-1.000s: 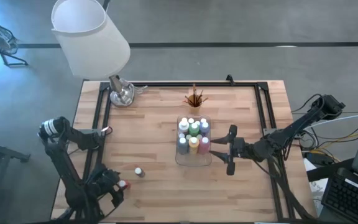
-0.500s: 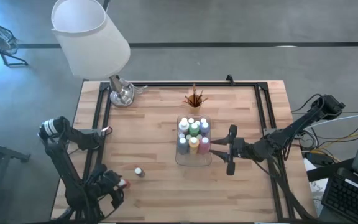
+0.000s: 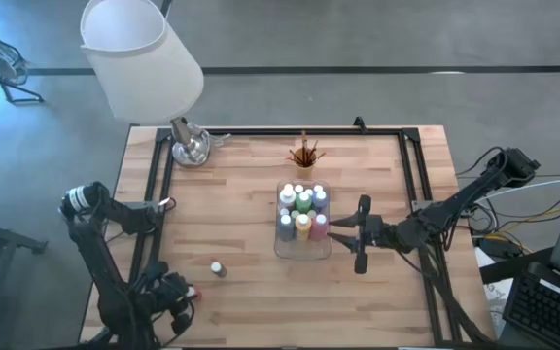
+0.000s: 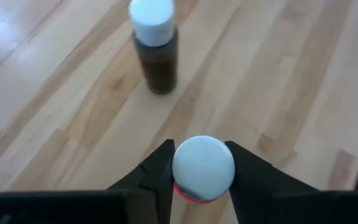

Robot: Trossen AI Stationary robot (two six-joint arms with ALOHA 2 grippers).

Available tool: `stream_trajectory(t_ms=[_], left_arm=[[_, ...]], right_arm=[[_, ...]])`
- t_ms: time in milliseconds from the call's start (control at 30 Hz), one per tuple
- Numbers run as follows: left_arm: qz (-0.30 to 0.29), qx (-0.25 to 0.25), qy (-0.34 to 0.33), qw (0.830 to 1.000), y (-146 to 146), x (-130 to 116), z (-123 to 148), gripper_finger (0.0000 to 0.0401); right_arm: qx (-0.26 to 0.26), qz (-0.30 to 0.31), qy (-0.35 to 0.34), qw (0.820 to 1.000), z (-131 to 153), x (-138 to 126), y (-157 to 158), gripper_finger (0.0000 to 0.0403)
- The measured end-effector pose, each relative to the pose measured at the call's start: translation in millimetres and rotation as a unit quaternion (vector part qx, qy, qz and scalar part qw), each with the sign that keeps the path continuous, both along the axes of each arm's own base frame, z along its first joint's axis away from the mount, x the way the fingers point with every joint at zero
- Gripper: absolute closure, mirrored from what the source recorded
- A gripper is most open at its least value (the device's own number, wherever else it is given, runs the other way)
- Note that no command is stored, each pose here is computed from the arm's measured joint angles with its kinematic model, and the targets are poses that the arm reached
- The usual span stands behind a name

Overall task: Pick & Place Paint Supplies
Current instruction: Put the small dark orange paint bottle into the transparent bin

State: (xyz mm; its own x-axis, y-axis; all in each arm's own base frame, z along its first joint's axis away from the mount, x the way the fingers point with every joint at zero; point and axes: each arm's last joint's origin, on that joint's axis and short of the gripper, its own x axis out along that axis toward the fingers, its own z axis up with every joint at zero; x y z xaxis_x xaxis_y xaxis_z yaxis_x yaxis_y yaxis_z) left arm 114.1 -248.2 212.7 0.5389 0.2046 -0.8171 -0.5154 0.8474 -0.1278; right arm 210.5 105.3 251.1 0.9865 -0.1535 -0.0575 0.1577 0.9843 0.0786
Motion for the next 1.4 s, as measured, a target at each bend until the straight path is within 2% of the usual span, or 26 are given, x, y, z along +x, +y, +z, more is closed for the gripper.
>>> stream_trajectory(t_ms=[133, 300, 500, 633, 867, 1067, 1267, 1400], left_arm=[[-0.019, -0.007, -0.008, 1.000, -6.3, 2.8, 11.9, 0.0281], [-0.054, 0.005, -0.053, 0.997, -14.8, 8.9, 35.4, 0.0281], [-0.091, 0.046, -0.128, 0.987, -20.2, 24.2, 72.3, 0.0278], [-0.108, 0.086, -0.148, 0.979, -15.4, 43.8, 94.7, 0.0278], [-0.141, 0.148, -0.139, 0.969, 9.9, 100.0, 119.1, 0.0278], [-0.176, 0.156, -0.126, 0.964, 43.0, 149.4, 124.9, 0.0278], [-0.175, 0.191, -0.127, 0.957, 76.0, 179.6, 129.8, 0.0278], [-0.183, 0.182, -0.139, 0.956, 94.9, 196.3, 132.2, 0.0278]], right_arm=[[0.000, 0.000, 0.000, 1.000, 0.0, 0.0, 0.0, 0.0282], [0.000, 0.000, 0.000, 1.000, 0.0, 0.0, 0.0, 0.0289], [0.000, -0.002, 0.000, 1.000, 0.0, 0.0, -0.1, 0.0298], [0.014, -0.015, -0.003, 1.000, 0.2, -0.2, -0.9, 0.0305], [-0.008, -0.082, 0.001, 0.997, 0.7, -2.6, -5.5, 0.0317], [-0.022, -0.135, 0.026, 0.990, 0.2, -11.6, -12.9, 0.0304], [0.002, -0.161, 0.046, 0.986, 3.2, -29.7, -24.7, 0.0286], [0.005, -0.172, 0.052, 0.984, 3.1, -40.5, -31.6, 0.0273]])
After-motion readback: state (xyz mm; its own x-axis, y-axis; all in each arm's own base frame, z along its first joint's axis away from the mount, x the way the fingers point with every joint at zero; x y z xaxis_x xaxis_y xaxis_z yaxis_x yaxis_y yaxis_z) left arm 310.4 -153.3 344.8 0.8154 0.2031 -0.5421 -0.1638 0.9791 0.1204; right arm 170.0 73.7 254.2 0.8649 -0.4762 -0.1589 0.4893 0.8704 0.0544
